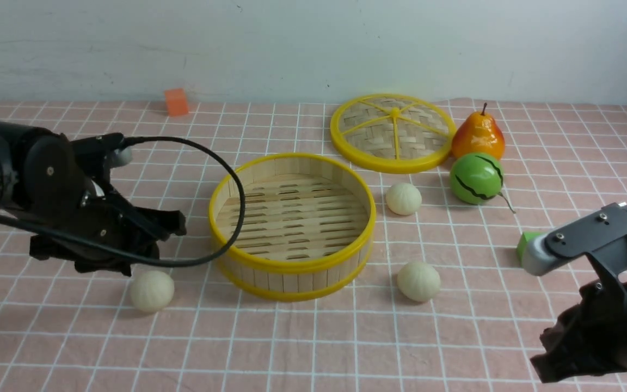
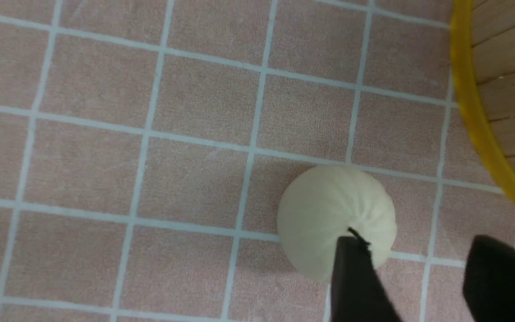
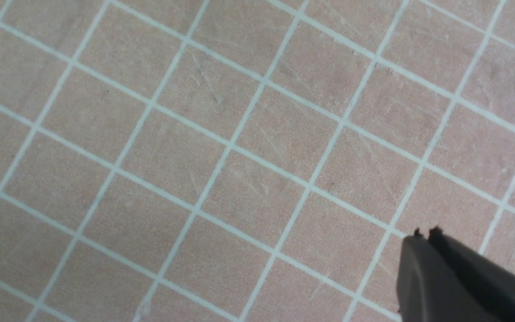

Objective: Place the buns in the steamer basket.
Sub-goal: Use the left arm to grab a steamed stuffed bun

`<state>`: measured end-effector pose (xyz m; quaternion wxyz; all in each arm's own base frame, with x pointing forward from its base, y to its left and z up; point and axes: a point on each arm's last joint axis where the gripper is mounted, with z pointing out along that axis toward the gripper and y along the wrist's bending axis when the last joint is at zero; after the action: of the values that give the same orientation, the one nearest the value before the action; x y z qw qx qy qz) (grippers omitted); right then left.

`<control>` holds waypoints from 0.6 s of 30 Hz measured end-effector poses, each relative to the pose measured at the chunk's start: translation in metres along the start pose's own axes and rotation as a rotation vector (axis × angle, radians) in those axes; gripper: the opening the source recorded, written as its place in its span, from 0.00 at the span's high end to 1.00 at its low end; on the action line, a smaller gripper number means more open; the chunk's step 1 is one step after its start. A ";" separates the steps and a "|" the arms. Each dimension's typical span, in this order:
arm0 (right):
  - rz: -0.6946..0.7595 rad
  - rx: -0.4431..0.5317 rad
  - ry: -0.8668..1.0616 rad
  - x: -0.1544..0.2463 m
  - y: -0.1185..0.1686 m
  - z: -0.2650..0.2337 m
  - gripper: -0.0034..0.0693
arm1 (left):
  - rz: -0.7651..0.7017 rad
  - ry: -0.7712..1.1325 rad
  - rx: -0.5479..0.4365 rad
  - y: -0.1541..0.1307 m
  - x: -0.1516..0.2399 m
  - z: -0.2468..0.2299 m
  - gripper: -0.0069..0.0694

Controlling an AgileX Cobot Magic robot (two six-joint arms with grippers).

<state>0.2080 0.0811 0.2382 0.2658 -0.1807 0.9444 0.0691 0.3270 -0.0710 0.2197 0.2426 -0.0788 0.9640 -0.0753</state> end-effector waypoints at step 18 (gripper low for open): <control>0.003 -0.001 -0.016 -0.001 0.000 0.000 0.93 | 0.054 0.049 -0.046 0.003 0.002 0.045 0.82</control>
<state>0.2091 0.0817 0.2390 0.2733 -0.1789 0.9424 0.0714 0.3466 -0.0731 0.1789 0.2189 -0.0565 0.9729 -0.0486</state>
